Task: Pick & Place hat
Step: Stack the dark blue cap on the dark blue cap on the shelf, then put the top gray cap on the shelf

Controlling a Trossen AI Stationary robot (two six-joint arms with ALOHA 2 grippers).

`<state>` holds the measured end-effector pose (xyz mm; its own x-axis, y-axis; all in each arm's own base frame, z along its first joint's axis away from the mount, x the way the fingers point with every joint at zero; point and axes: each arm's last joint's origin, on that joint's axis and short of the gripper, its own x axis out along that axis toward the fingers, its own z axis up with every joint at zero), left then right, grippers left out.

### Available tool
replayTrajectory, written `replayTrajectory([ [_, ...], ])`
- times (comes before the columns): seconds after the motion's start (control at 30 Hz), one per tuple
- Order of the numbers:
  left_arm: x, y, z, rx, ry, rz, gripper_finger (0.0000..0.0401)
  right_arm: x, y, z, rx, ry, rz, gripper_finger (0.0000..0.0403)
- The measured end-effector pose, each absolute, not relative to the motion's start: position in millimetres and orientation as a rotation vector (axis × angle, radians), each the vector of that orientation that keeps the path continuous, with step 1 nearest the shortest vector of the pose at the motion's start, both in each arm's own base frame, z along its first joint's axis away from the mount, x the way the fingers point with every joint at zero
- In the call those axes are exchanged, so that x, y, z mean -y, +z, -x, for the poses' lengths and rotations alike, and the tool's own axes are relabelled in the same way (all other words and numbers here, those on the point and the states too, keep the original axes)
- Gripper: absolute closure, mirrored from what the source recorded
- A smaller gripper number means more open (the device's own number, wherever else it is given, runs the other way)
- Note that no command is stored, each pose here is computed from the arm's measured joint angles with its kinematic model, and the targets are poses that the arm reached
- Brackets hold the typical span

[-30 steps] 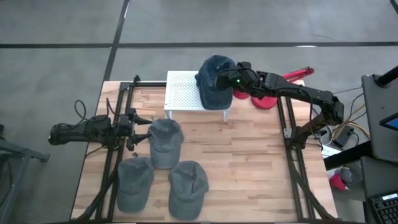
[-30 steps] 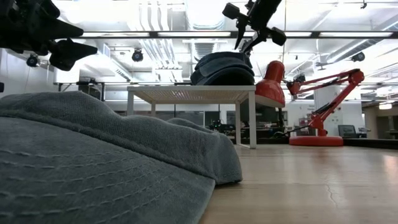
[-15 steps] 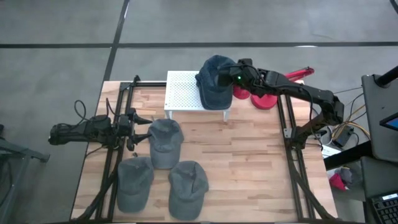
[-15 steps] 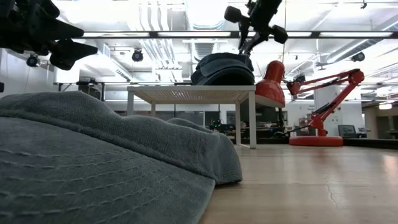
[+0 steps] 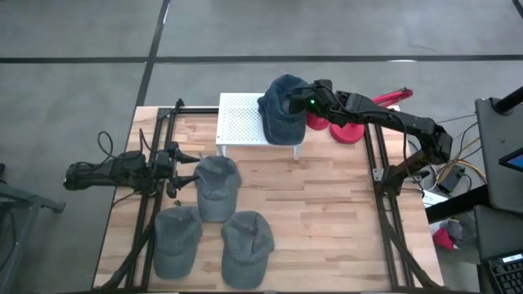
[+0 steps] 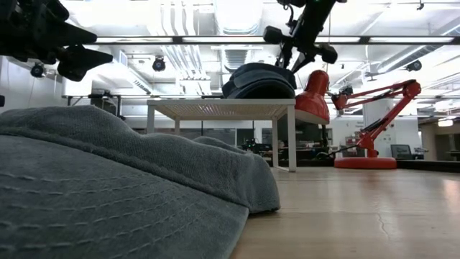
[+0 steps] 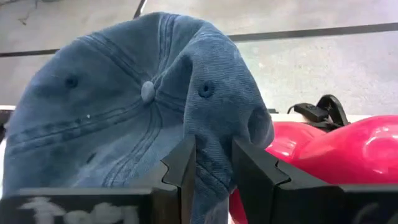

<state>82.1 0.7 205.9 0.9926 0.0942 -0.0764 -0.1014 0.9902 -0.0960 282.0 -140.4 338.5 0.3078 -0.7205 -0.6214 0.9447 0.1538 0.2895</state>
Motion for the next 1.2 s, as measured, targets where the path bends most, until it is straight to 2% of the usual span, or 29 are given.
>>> replayTrajectory([
  [0.2,-1,206,-82,-0.071,0.098,0.104,0.0105,140,345,-283,-0.366,-1.219,-0.691,0.0305],
  [0.67,-1,206,-82,-0.064,0.103,0.251,0.0105,112,393,-295,-0.251,-1.034,-0.588,0.0305],
  [0.97,-1,206,-82,-0.056,0.108,0.401,0.0105,79,403,-296,-0.309,-0.902,-0.471,0.0305],
  [1.2,-1,206,-82,-0.056,0.108,0.420,0.0105,46,400,-298,-0.382,-0.804,-0.432,0.0305],
])
